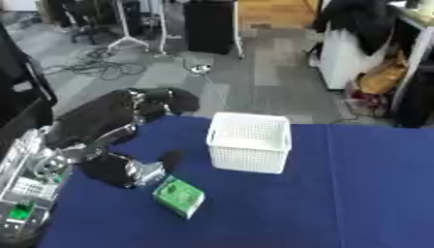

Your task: Pick up objects on the table and place them in the box.

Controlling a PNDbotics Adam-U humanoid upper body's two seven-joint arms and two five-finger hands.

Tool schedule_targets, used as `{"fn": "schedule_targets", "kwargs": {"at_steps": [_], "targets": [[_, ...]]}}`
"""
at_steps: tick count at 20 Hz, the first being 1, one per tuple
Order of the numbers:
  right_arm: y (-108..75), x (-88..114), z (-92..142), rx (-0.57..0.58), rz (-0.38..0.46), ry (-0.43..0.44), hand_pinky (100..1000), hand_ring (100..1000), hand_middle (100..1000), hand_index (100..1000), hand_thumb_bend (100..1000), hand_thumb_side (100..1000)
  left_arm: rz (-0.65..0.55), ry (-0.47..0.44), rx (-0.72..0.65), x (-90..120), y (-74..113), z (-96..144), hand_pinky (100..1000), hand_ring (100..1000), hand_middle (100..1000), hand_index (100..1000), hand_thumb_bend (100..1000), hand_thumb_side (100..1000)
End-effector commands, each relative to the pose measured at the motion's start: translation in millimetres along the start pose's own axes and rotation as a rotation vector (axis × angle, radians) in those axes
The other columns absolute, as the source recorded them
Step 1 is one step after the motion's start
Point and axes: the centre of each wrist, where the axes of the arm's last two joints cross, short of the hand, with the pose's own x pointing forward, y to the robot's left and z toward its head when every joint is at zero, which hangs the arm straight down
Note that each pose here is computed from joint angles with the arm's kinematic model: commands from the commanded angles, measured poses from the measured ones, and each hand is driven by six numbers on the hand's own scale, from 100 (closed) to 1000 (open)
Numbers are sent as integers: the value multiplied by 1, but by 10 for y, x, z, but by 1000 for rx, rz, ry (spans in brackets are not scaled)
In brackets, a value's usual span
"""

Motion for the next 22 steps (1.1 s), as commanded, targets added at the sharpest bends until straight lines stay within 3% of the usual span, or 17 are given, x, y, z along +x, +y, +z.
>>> {"fn": "schedule_targets", "kwargs": {"at_steps": [1,8,12,19,22], "targets": [[-19,20,-45,11,24,10,160,231,230,392,143,968,-51,24,-57,-163,47,83,528,722,857,928,139,1000],[8,24,-56,24,26,20,155,228,229,393,142,972,-66,55,-118,-459,-114,179,504,691,791,875,270,949],[16,20,-53,34,25,31,152,227,229,394,141,973,-68,28,-218,-582,-193,204,557,706,794,881,346,908],[20,9,-32,49,26,48,149,226,229,396,142,977,-99,-35,-290,-649,-223,116,618,742,818,906,457,825],[15,7,-36,51,31,55,147,225,229,396,140,977,-129,-69,-318,-650,-213,59,635,747,820,904,462,816]]}}
